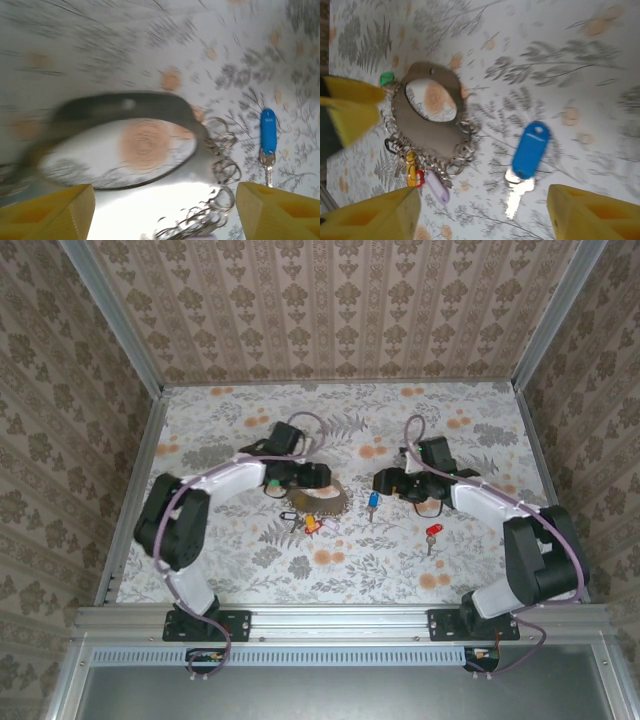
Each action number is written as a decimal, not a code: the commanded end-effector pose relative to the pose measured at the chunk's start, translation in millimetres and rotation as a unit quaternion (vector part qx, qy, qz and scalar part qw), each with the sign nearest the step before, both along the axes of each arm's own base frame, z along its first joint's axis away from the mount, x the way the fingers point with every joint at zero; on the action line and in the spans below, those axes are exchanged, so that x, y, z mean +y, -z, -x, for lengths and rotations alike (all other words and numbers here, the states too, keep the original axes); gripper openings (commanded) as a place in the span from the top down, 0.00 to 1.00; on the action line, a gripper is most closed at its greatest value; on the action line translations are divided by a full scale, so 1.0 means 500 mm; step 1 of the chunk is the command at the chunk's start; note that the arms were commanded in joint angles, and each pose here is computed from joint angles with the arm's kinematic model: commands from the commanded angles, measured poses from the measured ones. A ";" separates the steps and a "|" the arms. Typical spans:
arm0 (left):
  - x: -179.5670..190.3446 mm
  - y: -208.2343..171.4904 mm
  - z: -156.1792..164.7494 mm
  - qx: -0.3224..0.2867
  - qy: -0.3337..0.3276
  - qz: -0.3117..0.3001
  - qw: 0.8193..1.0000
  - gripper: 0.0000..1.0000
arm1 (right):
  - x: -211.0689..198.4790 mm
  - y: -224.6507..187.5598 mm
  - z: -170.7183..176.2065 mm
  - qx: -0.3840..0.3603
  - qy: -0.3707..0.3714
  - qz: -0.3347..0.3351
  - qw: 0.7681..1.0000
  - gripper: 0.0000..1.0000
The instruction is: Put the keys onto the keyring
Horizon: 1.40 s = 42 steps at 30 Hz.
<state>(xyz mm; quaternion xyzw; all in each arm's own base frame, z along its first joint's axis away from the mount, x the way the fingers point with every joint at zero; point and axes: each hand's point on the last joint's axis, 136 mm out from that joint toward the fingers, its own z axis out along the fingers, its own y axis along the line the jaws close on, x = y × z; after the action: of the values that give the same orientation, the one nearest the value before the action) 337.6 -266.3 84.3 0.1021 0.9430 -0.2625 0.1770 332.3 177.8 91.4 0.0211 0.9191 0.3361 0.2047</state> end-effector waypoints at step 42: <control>0.117 0.116 0.051 0.072 -0.063 -0.037 0.995 0.45 | 0.166 0.124 -0.051 0.041 0.063 -0.038 0.996 0.75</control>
<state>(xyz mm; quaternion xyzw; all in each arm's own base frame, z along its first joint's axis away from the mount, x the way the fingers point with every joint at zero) 325.4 -219.2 36.7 0.0348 0.9561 -0.2538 0.1423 350.7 267.8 31.1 0.0938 0.9101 0.3709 0.1591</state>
